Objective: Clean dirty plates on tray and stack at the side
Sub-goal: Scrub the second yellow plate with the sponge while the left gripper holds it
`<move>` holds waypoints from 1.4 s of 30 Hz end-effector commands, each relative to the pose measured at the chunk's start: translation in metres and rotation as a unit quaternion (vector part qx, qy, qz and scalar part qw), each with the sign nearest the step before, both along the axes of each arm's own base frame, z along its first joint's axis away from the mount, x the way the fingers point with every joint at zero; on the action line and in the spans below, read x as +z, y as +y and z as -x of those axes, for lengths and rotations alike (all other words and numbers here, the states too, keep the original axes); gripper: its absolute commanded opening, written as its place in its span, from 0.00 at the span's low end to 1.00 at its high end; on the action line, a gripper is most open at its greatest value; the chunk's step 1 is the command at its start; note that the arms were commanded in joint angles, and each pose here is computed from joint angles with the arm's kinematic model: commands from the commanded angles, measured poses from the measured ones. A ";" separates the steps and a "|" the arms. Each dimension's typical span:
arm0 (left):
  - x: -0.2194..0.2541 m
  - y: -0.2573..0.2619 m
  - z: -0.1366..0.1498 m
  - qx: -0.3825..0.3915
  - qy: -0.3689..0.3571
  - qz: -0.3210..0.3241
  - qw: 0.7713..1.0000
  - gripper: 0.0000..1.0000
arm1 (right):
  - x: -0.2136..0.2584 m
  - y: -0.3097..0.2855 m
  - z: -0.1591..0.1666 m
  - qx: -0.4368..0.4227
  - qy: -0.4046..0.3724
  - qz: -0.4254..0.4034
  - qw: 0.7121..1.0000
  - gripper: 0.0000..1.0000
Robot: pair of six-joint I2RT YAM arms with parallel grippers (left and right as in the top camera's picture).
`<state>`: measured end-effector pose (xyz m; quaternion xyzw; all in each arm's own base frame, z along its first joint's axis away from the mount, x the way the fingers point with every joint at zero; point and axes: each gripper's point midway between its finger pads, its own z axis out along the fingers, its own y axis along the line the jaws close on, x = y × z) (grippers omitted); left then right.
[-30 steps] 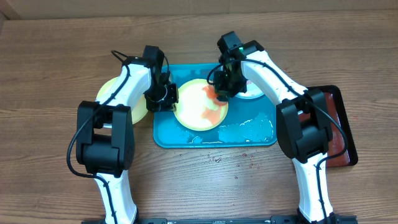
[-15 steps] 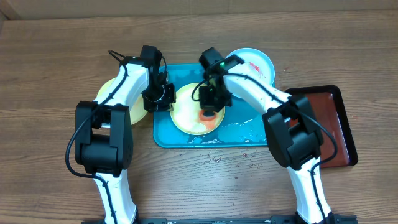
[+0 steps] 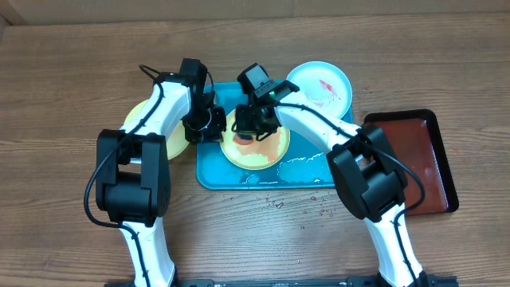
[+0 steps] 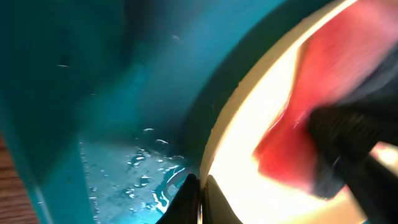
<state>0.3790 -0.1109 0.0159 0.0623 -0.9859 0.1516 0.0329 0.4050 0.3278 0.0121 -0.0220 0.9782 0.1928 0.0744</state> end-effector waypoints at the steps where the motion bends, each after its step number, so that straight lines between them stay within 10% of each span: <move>1: 0.000 -0.007 0.004 -0.009 0.006 0.014 1.000 0.04 | -0.015 -0.050 -0.021 -0.060 -0.020 0.092 0.994 0.04; 16: -0.001 -0.006 0.001 -0.009 -0.001 0.012 1.000 0.04 | 0.004 -0.092 0.016 -0.061 0.024 0.240 0.969 0.04; 42: 0.001 -0.011 -0.001 -0.008 -0.005 0.026 1.000 0.04 | -0.004 0.013 0.025 -0.009 0.026 0.035 0.999 0.04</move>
